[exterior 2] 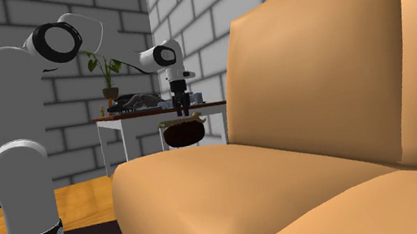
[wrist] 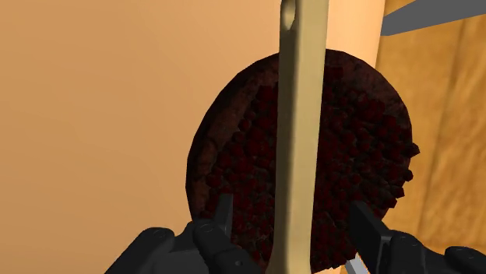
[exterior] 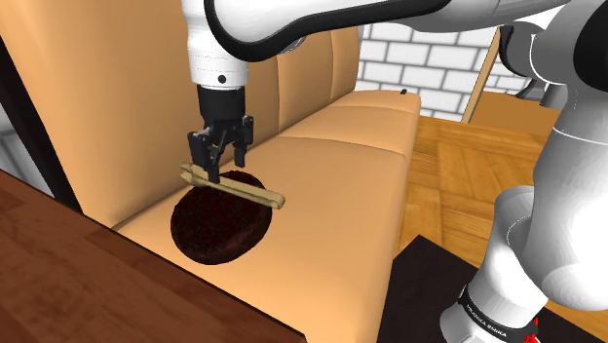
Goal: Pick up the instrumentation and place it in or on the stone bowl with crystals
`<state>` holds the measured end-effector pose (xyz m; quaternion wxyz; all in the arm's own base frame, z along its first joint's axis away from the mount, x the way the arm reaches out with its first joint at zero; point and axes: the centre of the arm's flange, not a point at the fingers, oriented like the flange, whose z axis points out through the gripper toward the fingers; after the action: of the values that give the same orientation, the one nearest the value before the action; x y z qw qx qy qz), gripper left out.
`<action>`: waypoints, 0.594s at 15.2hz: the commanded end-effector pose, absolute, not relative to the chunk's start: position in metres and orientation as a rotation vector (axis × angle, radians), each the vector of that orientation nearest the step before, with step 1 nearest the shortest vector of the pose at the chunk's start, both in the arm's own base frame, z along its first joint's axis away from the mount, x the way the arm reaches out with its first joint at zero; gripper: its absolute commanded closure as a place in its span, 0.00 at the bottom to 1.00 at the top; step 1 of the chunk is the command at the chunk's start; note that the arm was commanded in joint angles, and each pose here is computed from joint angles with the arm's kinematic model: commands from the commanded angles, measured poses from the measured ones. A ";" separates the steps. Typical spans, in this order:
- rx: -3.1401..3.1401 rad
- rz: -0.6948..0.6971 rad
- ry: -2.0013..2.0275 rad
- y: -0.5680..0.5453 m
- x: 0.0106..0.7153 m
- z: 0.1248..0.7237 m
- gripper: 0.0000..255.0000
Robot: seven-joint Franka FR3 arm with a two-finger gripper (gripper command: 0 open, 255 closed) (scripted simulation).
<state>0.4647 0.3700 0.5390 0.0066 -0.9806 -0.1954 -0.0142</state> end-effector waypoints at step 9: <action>-3.068 -0.044 -0.611 0.369 0.463 0.589 0.00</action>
<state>0.4643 0.3692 0.5837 0.0070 -0.9806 -0.1954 -0.0148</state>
